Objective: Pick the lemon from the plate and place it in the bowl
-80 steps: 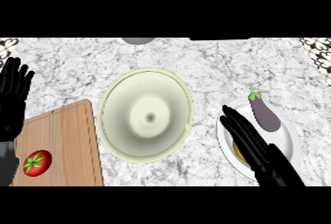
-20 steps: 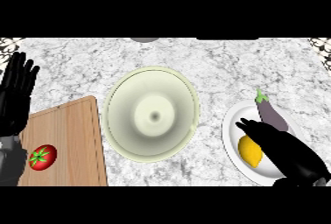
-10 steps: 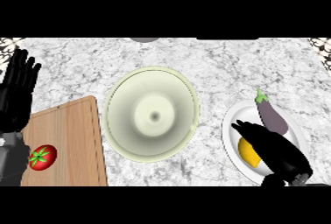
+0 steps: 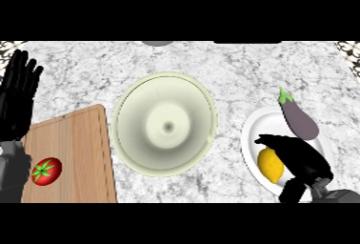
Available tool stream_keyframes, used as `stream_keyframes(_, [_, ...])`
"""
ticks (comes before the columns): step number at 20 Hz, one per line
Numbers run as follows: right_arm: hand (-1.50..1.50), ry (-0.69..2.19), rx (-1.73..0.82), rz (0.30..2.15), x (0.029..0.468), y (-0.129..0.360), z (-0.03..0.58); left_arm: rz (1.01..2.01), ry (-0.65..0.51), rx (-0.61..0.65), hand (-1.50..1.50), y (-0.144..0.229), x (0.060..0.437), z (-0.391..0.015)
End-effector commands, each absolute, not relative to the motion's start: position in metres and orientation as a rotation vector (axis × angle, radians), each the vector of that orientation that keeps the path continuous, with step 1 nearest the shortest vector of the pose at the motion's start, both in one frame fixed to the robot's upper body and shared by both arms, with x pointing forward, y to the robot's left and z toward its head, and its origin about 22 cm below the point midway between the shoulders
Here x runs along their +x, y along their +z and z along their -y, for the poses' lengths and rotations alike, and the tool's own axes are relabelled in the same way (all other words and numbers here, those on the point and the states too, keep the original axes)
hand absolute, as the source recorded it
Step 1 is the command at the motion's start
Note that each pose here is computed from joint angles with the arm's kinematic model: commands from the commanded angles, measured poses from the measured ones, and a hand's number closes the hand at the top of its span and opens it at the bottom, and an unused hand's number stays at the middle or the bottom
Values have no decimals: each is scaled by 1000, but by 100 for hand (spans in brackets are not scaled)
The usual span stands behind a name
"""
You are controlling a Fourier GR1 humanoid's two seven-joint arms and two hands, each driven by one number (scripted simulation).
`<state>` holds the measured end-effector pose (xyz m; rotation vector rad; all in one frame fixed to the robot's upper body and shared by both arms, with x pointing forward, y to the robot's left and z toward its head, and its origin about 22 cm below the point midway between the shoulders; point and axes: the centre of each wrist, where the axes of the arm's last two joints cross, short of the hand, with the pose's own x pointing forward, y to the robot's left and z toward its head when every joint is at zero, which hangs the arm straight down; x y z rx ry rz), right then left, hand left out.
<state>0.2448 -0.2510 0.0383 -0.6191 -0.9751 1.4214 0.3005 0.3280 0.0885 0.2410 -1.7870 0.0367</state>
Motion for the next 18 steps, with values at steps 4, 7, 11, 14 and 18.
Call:
stream_keyframes(4, [150, 1413, -667, 1113, 252, 12, 264, 1788, 40, 256, 0, 82, 299, -328])
stream_keyframes(7, [150, 1442, -669, 1119, 254, 35, 248, 1794, 41, 258, 0, 92, 305, -332])
stream_keyframes(11, [150, 1436, -692, 1155, 223, 24, 253, 1769, 28, 250, 0, 90, 309, -343])
stream_keyframes(14, [150, 1248, -858, 984, 207, 49, 311, 1773, 57, 266, 0, 77, 286, -343])
stream_keyframes(18, [150, 1083, -990, 797, 157, 51, 363, 1754, 73, 286, 0, 71, 280, -353])
